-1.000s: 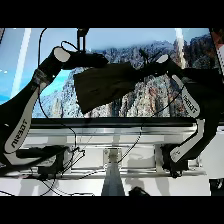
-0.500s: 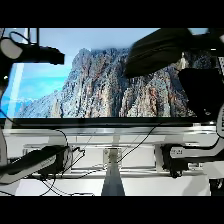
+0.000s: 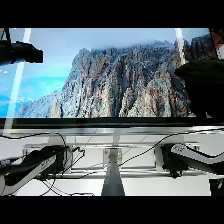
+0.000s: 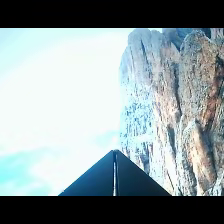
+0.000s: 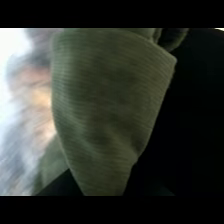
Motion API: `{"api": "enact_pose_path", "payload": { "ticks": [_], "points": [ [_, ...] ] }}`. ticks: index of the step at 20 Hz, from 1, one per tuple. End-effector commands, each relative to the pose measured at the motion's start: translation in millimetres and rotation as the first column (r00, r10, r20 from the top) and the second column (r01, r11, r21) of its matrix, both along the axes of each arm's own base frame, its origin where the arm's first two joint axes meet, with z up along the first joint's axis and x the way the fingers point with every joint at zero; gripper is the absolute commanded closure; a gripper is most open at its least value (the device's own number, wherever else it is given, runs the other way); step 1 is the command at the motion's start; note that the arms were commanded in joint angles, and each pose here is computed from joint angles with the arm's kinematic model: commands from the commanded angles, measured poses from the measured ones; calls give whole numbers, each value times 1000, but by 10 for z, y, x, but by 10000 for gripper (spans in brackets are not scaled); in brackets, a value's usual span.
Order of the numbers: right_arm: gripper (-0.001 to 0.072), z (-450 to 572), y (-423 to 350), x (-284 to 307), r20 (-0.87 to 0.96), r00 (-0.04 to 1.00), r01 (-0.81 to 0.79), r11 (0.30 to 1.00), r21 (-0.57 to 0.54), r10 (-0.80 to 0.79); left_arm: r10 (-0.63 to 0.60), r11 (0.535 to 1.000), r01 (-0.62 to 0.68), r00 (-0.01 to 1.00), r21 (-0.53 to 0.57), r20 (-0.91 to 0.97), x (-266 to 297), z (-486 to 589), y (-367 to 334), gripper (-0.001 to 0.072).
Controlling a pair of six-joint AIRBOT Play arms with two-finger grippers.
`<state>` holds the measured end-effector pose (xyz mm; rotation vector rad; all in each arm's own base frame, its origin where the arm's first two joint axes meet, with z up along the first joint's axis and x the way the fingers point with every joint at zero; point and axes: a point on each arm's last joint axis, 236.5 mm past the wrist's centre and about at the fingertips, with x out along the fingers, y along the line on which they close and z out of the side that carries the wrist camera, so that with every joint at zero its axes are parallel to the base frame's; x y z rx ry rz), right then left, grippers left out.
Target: Fold the clothes and pants, and hang the long-sleeved shirts on hangers.
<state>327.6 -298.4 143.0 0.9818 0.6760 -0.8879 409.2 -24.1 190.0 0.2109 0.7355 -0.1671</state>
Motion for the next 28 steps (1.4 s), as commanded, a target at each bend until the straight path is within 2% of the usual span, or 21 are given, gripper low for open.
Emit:
{"api": "enact_pose_path", "payload": {
  "ticks": [1,3,4,6,7,9,10,11,13,14,15,17,18,20,22,24,25,26,28],
  "points": [
    [683,-216,-168,-743,-160,935,329,942,61,-316,-2,1000,2,1000,-25,1,-13,16,-39,691],
    [672,-310,-63,-857,-196,887,446,885,133,-418,-2,1000,2,1000,-25,1,-12,17,-38,691],
    [545,-322,-40,-877,-201,870,483,862,152,-451,-2,1000,2,1000,-25,1,-13,16,-38,691],
    [-8,-324,-29,-871,-199,868,487,859,159,-456,-2,1000,2,1000,-25,1,-13,16,-38,691],
    [34,-321,-33,-860,-196,871,482,862,156,-451,-2,1000,2,1000,-24,1,-12,17,-38,691],
    [37,-287,-89,-792,-177,907,405,907,117,-382,-2,1000,2,1000,-24,1,-13,16,-38,691],
    [137,-258,-124,-731,-166,934,334,939,83,-317,-2,1000,2,1000,-24,1,-13,16,-38,691],
    [323,-240,-134,-684,-162,946,292,955,58,-279,-2,1000,2,1000,-25,1,-13,16,-38,691],
    [507,-202,-85,-518,-141,966,226,974,31,-219,-2,1000,2,1000,-24,1,-13,16,-38,691],
    [623,-165,-31,-365,-126,982,142,990,-1,-141,-2,1000,2,1000,-24,1,-13,16,-38,691],
    [682,-111,74,-150,-109,994,24,999,-43,-28,-2,1000,2,1000,-25,1,-12,17,-38,691],
    [683,-4,461,313,-90,970,-234,965,-121,224,-2,1000,2,1000,-24,1,-12,17,-38,691],
    [683,56,729,538,-85,932,-362,918,-161,352,-2,1000,2,1000,-24,1,-13,16,-38,691],
    [683,184,1405,923,-91,805,-589,771,-243,586,-2,1000,2,1000,-25,1,-13,16,-38,691],
    [683,387,2118,1170,-94,664,-722,604,-337,742,-2,1000,2,1000,-24,1,-13,16,-38,691],
    [683,662,2815,1284,-107,501,-793,406,-455,859,-2,1000,2,1000,-24,1,-13,16,-38,691],
    [683,772,3169,1285,-151,392,-816,267,-514,908,-2,1000,2,1000,-25,1,-13,16,-38,691],
    [682,829,3505,1245,-227,265,-825,99,-556,937,-2,1000,2,1000,-24,1,-12,17,-38,691],
    [683,827,4029,1151,-371,57,-794,-184,-580,927,-2,1000,2,1000,-24,1,-12,17,-38,691]
  ]
}}
